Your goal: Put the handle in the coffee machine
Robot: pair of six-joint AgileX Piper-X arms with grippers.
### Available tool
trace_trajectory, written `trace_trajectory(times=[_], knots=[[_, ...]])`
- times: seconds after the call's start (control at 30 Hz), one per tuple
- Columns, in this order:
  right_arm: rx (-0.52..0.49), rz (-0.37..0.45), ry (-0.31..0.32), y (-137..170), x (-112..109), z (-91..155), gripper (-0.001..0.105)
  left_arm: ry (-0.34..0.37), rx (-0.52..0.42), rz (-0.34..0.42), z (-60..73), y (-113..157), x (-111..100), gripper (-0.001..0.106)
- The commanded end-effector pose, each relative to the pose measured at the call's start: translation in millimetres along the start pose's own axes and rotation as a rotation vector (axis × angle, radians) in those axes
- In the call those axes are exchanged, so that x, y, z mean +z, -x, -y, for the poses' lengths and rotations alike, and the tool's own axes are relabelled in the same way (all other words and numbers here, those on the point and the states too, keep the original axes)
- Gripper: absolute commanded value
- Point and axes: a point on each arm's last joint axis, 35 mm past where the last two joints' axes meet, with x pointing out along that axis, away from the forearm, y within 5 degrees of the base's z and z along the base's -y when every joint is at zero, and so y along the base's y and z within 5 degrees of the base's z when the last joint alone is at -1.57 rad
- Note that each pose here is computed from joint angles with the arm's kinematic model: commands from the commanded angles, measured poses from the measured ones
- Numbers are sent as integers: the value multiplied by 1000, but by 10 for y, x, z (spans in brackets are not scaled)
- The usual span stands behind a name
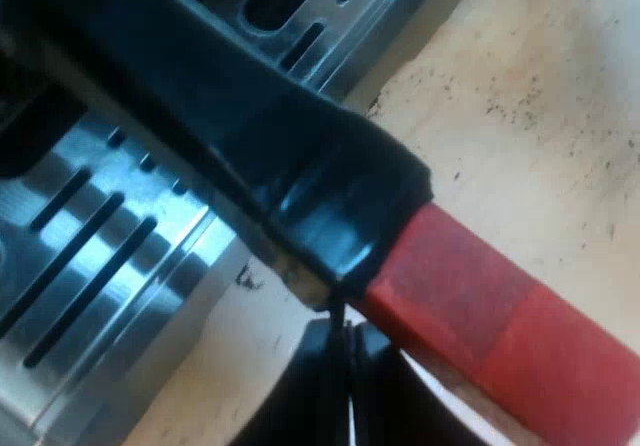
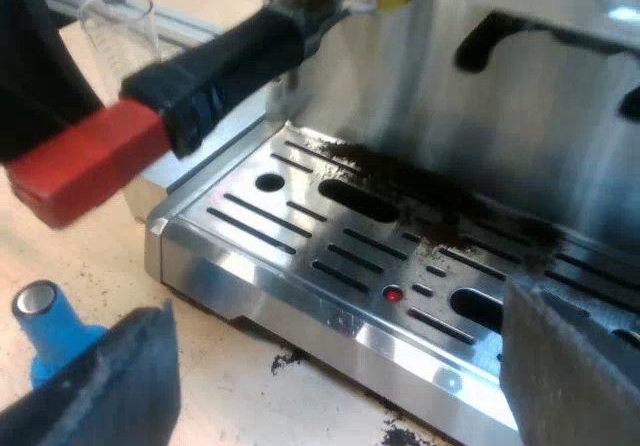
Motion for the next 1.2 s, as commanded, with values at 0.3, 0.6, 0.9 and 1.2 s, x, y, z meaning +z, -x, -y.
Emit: trace_trajectory(times=[0.3,0.6,0.9,1.2], knots=[[-2,93,-56,268,129,181,70,-174,-248,281,220,79,361,0],[7,91,-54,275,126,182,70,-57,-24,206,72,315,162,0],[27,62,-34,282,122,180,70,72,164,188,-204,777,-163,34],[94,-24,11,400,372,303,70,89,288,336,-67,1286,-218,69]])
